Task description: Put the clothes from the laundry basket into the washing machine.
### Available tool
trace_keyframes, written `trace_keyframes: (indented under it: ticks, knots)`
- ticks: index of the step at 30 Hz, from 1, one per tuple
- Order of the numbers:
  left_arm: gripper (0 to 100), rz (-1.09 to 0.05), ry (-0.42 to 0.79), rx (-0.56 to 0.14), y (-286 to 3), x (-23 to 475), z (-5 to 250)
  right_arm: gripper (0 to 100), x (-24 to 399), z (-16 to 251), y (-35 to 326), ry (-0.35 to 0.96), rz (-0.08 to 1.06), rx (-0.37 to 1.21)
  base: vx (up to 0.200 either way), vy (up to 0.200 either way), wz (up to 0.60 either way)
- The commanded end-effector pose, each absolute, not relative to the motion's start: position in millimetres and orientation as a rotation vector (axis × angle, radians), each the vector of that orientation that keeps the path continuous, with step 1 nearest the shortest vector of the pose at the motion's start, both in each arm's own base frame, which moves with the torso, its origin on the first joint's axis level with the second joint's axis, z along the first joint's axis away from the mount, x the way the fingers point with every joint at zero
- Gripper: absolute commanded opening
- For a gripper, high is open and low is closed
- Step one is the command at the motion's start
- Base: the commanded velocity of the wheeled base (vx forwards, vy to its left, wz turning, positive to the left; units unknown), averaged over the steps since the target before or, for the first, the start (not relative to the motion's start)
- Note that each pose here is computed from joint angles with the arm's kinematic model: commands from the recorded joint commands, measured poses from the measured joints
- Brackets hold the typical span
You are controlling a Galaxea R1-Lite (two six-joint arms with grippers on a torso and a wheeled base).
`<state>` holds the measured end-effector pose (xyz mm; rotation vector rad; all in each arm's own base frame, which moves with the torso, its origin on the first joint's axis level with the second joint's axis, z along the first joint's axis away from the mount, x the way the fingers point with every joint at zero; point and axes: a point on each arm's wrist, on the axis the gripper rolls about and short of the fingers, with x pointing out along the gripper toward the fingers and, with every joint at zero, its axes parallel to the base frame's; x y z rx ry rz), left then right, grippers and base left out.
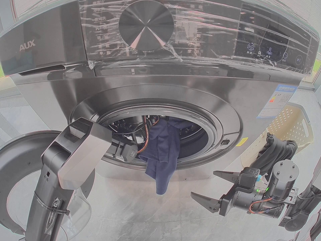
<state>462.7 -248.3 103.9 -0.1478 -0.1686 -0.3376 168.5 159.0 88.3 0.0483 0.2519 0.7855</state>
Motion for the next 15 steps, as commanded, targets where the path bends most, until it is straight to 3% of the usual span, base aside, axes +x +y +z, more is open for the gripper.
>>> trace_keyframes:
  ticks: [1, 5, 6, 11, 15]
  knots:
    - [0, -0.334, -0.177, -0.151, -247.0, 464.9, 105.0, 100, 168.6, 87.9, 159.2, 0.254, 0.786, 0.047, 0.000, 0.000, 0.00]
    - [0, -0.331, -0.180, -0.151, -245.3, 465.3, 106.4, 100, 168.7, 87.7, 159.3, 0.254, 0.786, 0.047, 0.000, 0.000, 0.00]
    - [100, -0.331, -0.177, -0.150, -245.3, 465.1, 105.5, 100, 168.7, 87.5, 159.3, 0.255, 0.786, 0.047, 0.000, 0.000, 0.00]
    - [100, -0.340, -0.132, -0.159, -246.9, 456.4, 102.4, 100, 168.7, 87.5, 159.3, 0.255, 0.786, 0.047, 0.000, 0.000, 0.00]
    - [100, -0.392, 0.036, -0.101, -237.6, 430.8, 98.7, 100, 168.7, 87.7, 159.3, 0.254, 0.786, 0.047, 0.000, 0.000, 0.00]
